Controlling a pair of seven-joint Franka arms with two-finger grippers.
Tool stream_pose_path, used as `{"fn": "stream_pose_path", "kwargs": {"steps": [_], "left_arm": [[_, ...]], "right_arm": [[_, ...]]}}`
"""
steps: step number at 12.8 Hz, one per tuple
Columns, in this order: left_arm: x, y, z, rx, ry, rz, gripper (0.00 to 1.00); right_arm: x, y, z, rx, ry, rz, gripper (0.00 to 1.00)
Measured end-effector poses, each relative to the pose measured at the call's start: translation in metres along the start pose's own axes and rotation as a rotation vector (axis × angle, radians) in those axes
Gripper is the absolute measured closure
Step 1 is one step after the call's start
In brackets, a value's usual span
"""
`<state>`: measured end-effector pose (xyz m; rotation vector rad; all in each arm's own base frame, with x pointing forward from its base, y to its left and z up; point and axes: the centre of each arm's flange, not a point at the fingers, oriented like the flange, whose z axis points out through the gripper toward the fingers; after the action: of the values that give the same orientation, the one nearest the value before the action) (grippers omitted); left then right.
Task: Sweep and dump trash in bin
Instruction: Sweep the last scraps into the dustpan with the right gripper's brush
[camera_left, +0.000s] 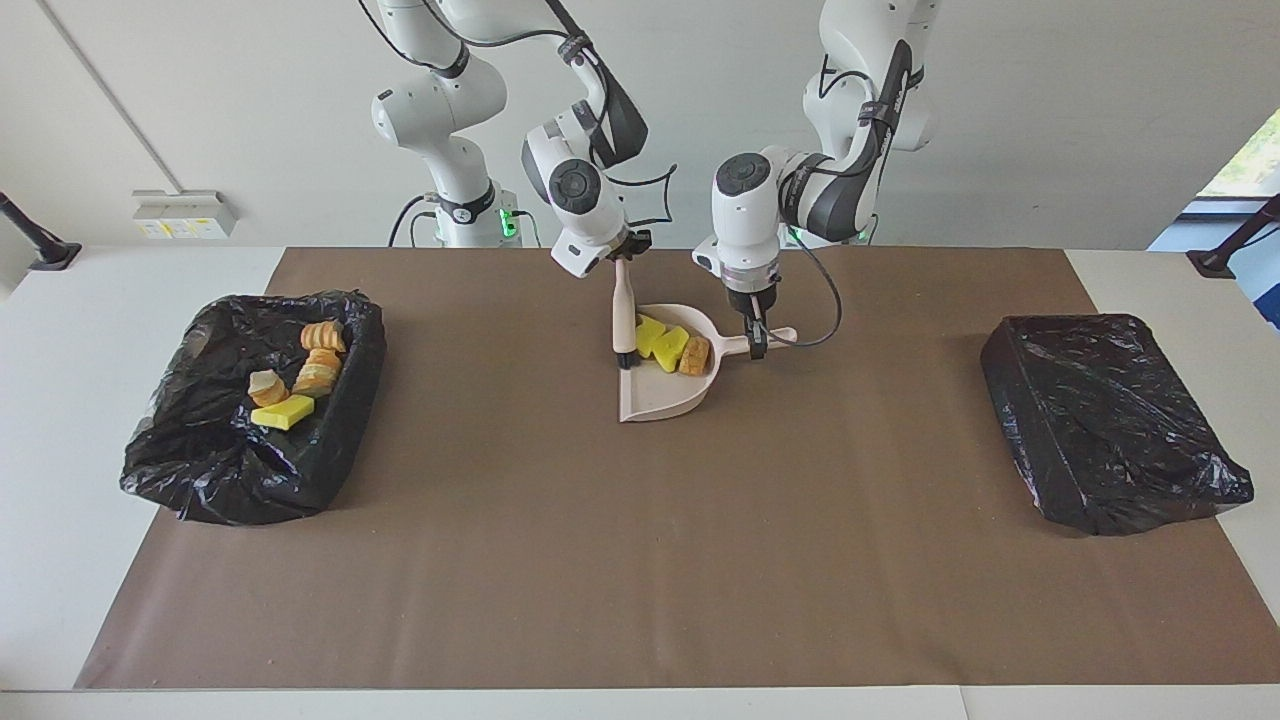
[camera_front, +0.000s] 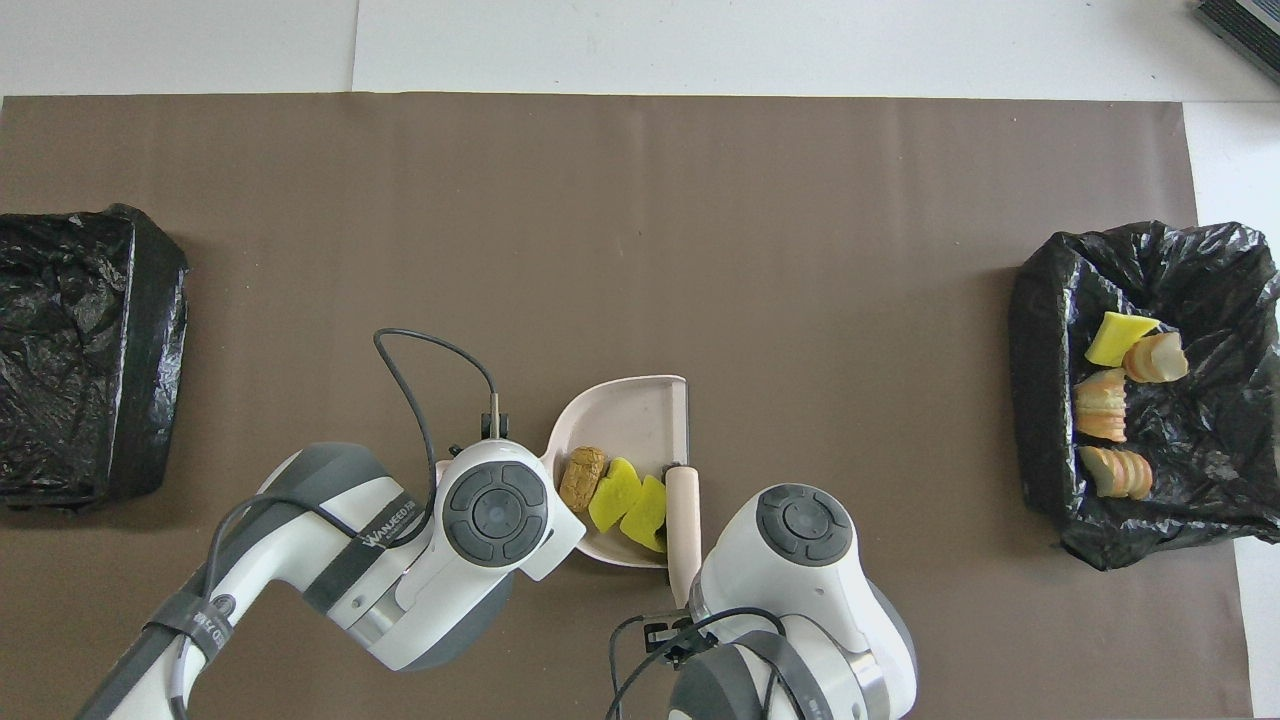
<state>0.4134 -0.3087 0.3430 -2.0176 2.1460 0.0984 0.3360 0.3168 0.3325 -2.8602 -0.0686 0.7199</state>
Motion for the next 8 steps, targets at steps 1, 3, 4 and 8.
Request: {"fn": "stream_pose_path", "kwargs": {"steps": [1,3,4,8], "left_arm": [[-0.001,-0.001,0.001,0.001,0.002,-0.003,0.67],[-0.004,-0.003,0.001,0.005,0.006,-0.010,0.67],[-0.004,-0.003,0.002,0.007,0.009,-0.011,0.67],[-0.009,-0.007,0.004,0.010,0.014,-0.023,0.67]], "right_arm": [[0.001,-0.004,-0.002,0.002,0.001,-0.004,0.74],[-0.001,-0.005,-0.005,-0.016,-0.018,-0.014,0.74],[-0.003,-0.005,-0.008,-0.043,-0.027,-0.028,0.74],[-0.008,0.000,-0.017,-0.162,-0.035,-0.082,0.74]]}}
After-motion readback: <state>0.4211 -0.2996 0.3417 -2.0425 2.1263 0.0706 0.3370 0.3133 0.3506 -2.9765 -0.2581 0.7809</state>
